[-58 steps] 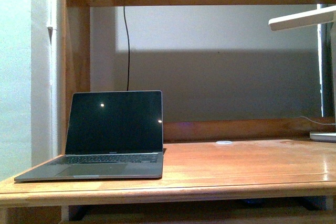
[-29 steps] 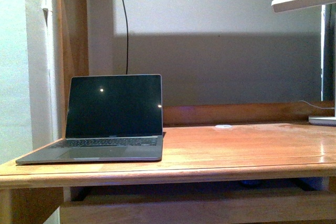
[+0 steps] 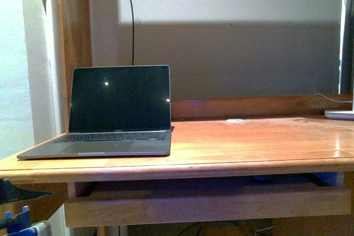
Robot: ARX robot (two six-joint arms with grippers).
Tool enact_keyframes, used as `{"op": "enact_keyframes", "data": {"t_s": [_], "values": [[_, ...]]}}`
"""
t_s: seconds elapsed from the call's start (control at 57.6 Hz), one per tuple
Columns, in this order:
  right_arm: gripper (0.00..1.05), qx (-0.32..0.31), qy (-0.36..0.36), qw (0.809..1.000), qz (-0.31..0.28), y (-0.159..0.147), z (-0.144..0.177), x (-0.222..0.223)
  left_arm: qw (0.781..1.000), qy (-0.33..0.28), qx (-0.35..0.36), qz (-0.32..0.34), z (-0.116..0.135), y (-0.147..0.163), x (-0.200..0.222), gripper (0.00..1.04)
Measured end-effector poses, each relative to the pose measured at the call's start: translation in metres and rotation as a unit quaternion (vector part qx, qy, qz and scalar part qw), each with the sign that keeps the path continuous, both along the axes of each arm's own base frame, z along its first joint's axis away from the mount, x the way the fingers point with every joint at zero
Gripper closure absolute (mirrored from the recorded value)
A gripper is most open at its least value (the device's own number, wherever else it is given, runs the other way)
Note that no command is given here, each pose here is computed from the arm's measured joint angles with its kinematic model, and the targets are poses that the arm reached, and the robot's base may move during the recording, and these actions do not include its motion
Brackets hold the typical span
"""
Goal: Place mouse
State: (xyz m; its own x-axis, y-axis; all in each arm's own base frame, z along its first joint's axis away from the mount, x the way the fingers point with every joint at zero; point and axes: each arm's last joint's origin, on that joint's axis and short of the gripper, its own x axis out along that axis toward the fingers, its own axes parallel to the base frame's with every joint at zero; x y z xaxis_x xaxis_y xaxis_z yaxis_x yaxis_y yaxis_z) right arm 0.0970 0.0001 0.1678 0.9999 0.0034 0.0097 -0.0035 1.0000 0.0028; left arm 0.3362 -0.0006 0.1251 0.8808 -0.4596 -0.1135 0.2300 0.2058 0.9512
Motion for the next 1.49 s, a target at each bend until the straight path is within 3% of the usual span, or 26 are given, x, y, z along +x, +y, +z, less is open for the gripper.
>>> {"op": "enact_keyframes", "data": {"t_s": [0.66, 0.955, 1.181, 1.319, 1.493], "values": [[0.07, 0.000, 0.000, 1.000, 0.000, 0.000, 0.000, 0.000, 0.996, -0.008, 0.077, -0.038, -0.032, -0.008, 0.090, 0.08], [0.07, 0.000, 0.000, 1.000, 0.000, 0.000, 0.000, 0.000, 0.994, -0.009, 0.084, -0.064, -0.043, -0.017, 0.105, 0.08], [0.07, 0.000, 0.000, 1.000, 0.000, 0.000, 0.000, 0.000, 0.990, 0.127, 0.039, -0.037, -0.024, -0.033, 0.087, 0.08], [0.07, 0.000, 0.000, 1.000, 0.000, 0.000, 0.000, 0.000, 0.968, 0.248, -0.025, -0.035, -0.007, -0.036, 0.053, 0.08], [0.07, 0.000, 0.000, 1.000, 0.000, 0.000, 0.000, 0.000, 0.937, 0.334, -0.076, -0.066, 0.004, -0.040, 0.010, 0.08]]}}
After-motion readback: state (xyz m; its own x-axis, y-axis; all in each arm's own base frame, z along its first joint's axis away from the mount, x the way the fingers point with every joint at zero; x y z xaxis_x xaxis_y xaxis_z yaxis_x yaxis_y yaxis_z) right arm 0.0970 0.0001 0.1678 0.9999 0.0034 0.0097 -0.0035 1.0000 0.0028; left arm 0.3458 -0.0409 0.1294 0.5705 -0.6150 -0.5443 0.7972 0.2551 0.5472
